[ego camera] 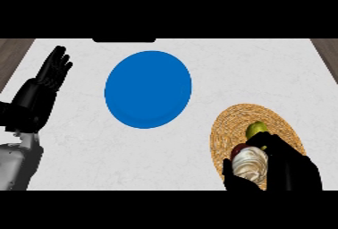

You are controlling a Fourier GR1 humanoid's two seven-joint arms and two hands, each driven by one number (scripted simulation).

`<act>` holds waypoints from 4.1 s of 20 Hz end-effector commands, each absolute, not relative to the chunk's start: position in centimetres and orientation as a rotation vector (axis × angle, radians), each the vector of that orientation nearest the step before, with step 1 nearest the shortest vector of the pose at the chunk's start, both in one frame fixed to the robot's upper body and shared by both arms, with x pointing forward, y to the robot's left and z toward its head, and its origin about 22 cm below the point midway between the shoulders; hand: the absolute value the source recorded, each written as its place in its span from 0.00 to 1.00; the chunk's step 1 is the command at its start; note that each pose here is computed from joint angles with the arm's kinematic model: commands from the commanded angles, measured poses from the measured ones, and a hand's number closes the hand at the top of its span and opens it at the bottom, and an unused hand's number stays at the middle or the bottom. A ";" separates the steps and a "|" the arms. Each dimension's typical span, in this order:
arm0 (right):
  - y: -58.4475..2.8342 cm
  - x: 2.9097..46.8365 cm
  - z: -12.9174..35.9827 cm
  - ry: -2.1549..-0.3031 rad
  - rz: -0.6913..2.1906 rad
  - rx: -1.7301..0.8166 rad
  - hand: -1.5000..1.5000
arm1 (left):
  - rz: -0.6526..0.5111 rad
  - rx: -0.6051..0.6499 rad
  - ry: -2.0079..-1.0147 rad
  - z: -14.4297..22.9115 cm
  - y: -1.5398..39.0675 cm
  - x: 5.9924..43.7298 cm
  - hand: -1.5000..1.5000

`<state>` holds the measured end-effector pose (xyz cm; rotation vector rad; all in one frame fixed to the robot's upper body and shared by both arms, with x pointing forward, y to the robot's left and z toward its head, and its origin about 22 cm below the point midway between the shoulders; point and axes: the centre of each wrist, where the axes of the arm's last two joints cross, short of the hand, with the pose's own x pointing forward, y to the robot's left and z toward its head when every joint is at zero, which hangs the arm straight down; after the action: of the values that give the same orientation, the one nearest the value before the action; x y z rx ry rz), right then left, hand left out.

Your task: Pick the cupcake from the placemat and place it in the plate

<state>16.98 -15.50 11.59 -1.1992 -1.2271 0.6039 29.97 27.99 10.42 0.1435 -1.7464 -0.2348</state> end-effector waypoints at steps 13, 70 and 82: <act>-3.3 25.3 17.0 -1.516 0.587 -0.986 1.00 | -0.248 0.126 -1.759 10.0 28.0 30.5 0.50; -9.9 37.0 5.8 -1.672 -0.119 -0.540 0.00 | -0.226 0.164 -1.749 9.3 28.9 29.0 0.50; -17.9 29.6 6.0 -1.668 -0.045 -0.542 0.00 | -0.216 0.152 -1.749 11.3 27.1 30.4 0.50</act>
<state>32.03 -16.12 5.65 -0.5503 -1.6683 -0.0670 29.51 28.96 9.91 0.1486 -1.7451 -0.2252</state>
